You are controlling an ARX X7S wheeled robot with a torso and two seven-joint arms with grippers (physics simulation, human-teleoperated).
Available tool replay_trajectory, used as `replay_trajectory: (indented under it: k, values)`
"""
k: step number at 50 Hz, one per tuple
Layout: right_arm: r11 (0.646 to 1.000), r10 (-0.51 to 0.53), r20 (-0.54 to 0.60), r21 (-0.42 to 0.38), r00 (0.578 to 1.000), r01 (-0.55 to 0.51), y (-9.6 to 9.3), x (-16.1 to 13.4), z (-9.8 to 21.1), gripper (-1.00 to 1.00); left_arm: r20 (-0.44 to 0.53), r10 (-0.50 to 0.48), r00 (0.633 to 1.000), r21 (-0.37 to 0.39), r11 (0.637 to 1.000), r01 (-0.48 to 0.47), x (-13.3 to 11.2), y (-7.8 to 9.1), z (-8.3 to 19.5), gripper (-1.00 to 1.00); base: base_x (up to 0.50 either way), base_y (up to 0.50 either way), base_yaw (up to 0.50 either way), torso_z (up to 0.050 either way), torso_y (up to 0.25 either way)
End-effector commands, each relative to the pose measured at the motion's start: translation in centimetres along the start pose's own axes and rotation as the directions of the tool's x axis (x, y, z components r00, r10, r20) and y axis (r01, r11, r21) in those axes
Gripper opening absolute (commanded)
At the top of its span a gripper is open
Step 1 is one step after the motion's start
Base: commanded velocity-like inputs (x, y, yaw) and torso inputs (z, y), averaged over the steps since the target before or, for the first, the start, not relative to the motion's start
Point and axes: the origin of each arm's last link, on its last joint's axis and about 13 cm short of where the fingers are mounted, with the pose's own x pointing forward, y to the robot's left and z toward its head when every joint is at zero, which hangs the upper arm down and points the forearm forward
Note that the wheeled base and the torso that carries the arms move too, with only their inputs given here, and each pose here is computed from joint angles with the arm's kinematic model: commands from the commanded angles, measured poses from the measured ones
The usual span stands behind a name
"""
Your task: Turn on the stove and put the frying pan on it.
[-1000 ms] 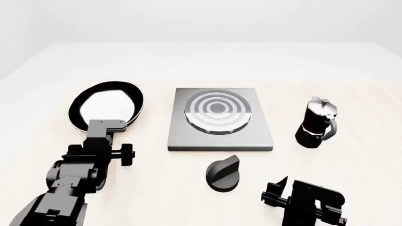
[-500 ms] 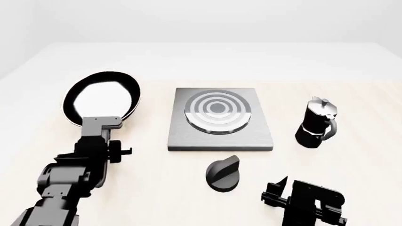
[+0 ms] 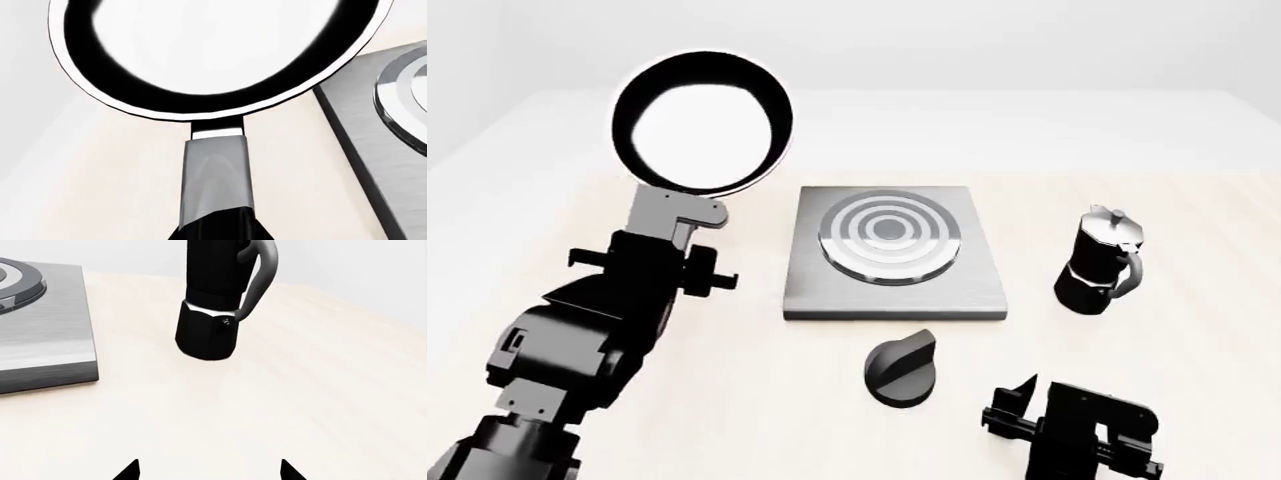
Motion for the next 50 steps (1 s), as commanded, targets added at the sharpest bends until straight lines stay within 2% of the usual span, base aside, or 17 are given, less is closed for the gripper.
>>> replay_trajectory:
  k: [1, 4, 11, 18, 21, 24, 34, 41, 50]
  values:
    - [1.0, 0.0, -0.002, -0.001, 1.0, 0.0, 0.0, 0.1, -0.1, 1.0, 0.069, -0.117, 0.991, 0.117, 0.987, 0.108, -1.0, -1.1, 2.4, -1.0, 0.0, 0.0, 0.0, 0.0, 0.01]
    - [1.0, 0.001, -0.002, -0.002, 1.0, -0.001, 0.0, 0.1, -0.1, 1.0, 0.066, -0.158, 0.985, 0.11, 0.983, 0.15, -1.3, -1.4, 3.2, -1.0, 0.0, 0.0, 0.0, 0.0, 0.0]
    - [1.0, 0.002, -0.002, -0.003, 1.0, -0.002, 0.1, 0.1, 0.0, 1.0, 0.058, -0.227, 0.972, 0.152, 0.964, 0.216, -2.2, -2.4, 5.2, -1.0, 0.0, 0.0, 0.0, 0.0, 0.002]
    - [1.0, 0.004, -0.001, -0.006, 1.0, -0.004, 0.1, 0.1, 0.0, 1.0, 0.017, -0.252, 0.967, 0.175, 0.953, 0.246, -2.4, -3.5, 6.8, -1.0, 0.0, 0.0, 0.0, 0.0, 0.003]
    - [1.0, 0.007, -0.002, -0.007, 1.0, -0.007, 0.1, 0.2, 0.0, 1.0, -0.001, -0.252, 0.968, 0.213, 0.945, 0.247, -2.5, -3.9, 7.2, -1.0, 0.0, 0.0, 0.0, 0.0, 0.0]
    - [1.0, 0.009, -0.003, -0.008, 1.0, -0.009, 0.2, 0.1, -0.1, 1.0, -0.024, -0.263, 0.964, 0.207, 0.942, 0.262, -2.5, -4.1, 7.8, -1.0, 0.0, 0.0, 0.0, 0.0, 0.003]
    - [1.0, 0.013, -0.005, -0.012, 1.0, -0.013, 0.1, 0.1, 0.0, 1.0, -0.072, -0.308, 0.948, 0.215, 0.924, 0.317, -2.4, -5.4, 8.2, -1.0, 0.0, 0.0, 0.0, 0.0, 0.001]
    - [1.0, 0.016, -0.006, -0.014, 1.0, -0.016, 0.1, 0.2, -0.2, 1.0, -0.092, -0.305, 0.948, 0.269, 0.909, 0.319, -2.5, -6.2, 8.3, -1.0, 0.0, 0.0, 0.0, 0.0, 0.001]
    - [1.0, 0.017, -0.007, -0.016, 1.0, -0.017, 0.2, 0.1, -0.1, 1.0, -0.116, -0.33, 0.937, 0.285, 0.892, 0.35, -2.4, -6.7, 7.8, -1.0, 0.0, 0.0, 0.0, 0.0, 0.002]
